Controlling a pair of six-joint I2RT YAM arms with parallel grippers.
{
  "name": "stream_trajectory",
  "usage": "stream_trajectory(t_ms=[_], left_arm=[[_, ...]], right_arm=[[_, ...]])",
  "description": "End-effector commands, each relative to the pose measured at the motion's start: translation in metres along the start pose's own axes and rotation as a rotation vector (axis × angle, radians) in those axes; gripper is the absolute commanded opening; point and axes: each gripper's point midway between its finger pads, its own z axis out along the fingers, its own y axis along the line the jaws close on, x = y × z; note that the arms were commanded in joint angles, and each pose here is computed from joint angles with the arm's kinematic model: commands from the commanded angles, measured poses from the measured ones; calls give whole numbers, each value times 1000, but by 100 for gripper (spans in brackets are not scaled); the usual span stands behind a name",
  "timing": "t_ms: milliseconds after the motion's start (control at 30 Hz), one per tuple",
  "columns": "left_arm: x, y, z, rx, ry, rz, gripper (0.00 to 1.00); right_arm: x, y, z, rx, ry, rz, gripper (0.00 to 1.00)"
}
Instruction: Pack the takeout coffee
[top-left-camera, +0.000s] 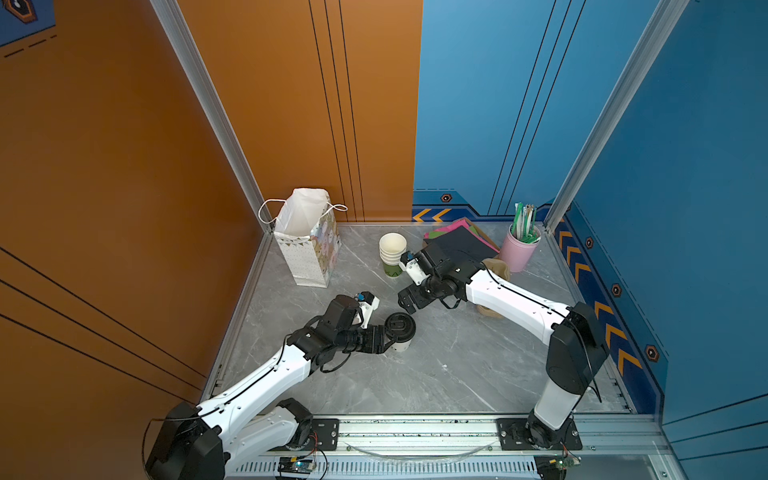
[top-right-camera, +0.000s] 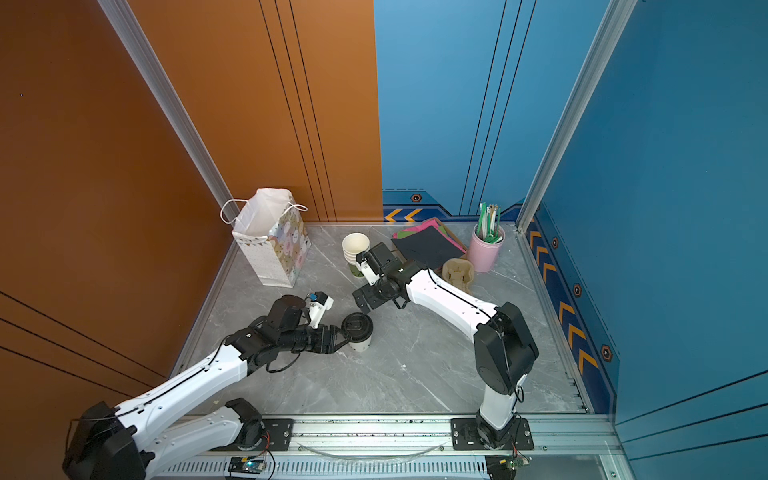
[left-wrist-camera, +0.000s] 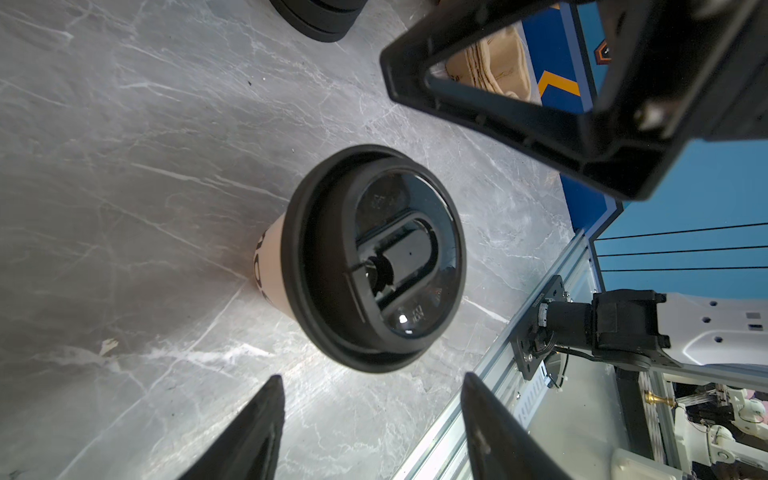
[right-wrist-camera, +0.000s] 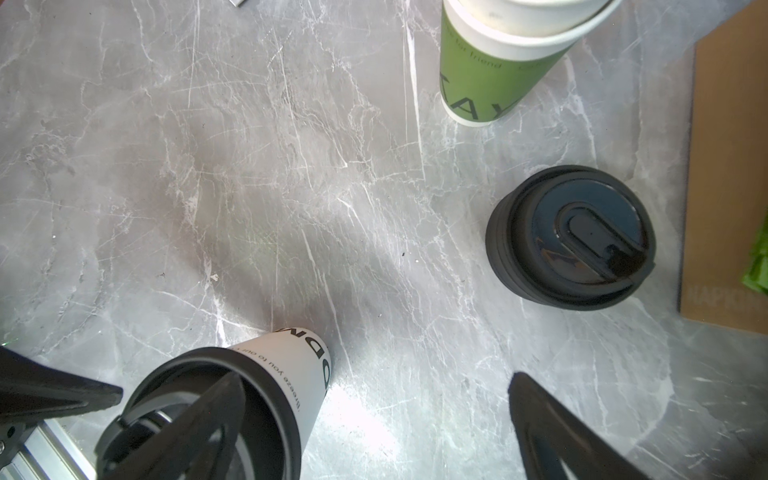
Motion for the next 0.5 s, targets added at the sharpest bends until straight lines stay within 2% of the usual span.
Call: stream_trajectory(t_ms=[0, 467], left_arm=[[0, 2, 5, -14, 0, 3, 68], [-1, 17, 6, -88, -4, 2, 68]], right_arm=[[0, -3, 6, 16, 22, -15, 100], [11, -6, 12, 18, 49, -9, 100]])
